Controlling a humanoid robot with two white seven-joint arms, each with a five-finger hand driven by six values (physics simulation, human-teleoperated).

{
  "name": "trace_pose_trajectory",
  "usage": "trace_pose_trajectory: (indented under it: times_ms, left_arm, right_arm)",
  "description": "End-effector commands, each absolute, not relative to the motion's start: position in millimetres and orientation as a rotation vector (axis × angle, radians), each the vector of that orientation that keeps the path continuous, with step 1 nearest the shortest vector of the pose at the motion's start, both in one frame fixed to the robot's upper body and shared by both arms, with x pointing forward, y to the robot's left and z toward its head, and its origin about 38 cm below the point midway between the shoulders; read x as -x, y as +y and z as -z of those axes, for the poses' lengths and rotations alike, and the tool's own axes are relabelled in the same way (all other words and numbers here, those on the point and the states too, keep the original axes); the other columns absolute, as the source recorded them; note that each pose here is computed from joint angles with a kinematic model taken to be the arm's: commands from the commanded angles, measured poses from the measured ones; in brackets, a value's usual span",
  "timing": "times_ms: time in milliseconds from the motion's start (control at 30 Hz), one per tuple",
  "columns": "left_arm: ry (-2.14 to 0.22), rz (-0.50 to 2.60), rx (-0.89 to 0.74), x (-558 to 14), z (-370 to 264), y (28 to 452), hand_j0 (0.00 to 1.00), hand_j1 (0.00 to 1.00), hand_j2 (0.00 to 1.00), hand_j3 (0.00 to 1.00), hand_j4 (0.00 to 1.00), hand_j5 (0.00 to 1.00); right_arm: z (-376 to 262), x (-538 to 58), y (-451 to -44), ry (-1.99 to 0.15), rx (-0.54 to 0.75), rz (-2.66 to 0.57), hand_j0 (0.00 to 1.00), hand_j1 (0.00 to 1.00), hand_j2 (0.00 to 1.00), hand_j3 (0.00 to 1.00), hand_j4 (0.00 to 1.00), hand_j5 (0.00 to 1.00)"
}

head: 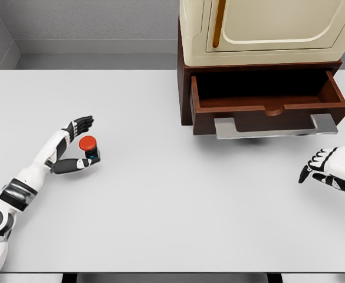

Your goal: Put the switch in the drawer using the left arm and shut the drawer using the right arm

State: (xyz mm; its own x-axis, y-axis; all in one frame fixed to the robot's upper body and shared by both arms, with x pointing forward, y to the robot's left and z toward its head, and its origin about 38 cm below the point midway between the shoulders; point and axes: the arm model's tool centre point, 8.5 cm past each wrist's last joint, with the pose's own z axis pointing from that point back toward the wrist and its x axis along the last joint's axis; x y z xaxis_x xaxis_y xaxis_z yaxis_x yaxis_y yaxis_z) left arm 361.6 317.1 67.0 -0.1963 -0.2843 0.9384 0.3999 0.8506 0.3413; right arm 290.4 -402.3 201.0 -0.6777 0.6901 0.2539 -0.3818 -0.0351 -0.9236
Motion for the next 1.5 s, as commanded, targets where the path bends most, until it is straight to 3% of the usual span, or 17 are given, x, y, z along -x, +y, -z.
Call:
trace_pose_trajectory:
  times_ms: [0,567,633,833,1033,1467]
  left_arm:
    - [-1.653,0.626,0.087,-361,-66,317,0.79,0.79,0.79,0.79,0.79,0.79]
    - [-1.625,0.643,0.063,-357,-59,325,0.79,0.79,0.79,0.79,0.79,0.79]
    - [-1.628,0.649,0.063,-357,-60,323,0.70,0.70,0.70,0.70,0.70,0.70]
    - [-1.649,0.657,0.069,-355,-61,321,0.64,0.64,0.64,0.64,0.64,0.64]
    - [-1.667,0.664,0.072,-354,-62,320,0.43,0.43,0.43,0.43,0.43,0.43]
    - [-1.725,0.681,0.074,-360,-83,314,0.40,0.40,0.40,0.40,0.40,0.40]
  right_arm:
    - [-202,-291,-402,-1.490,0.337,-1.801,0.47,0.47,0.47,0.47,0.47,0.47]
    - [-204,-292,-402,-1.493,0.341,-1.805,0.49,0.49,0.49,0.49,0.49,0.49]
    - [-204,-292,-402,-1.492,0.339,-1.805,0.49,0.49,0.49,0.49,0.49,0.49]
    - [-204,-292,-402,-1.492,0.340,-1.807,0.49,0.49,0.49,0.49,0.49,0.49]
    - [-204,-292,-401,-1.494,0.338,-1.806,0.49,0.49,0.49,0.49,0.49,0.49]
    - [-205,-292,-402,-1.492,0.341,-1.809,0.49,0.49,0.49,0.49,0.49,0.49]
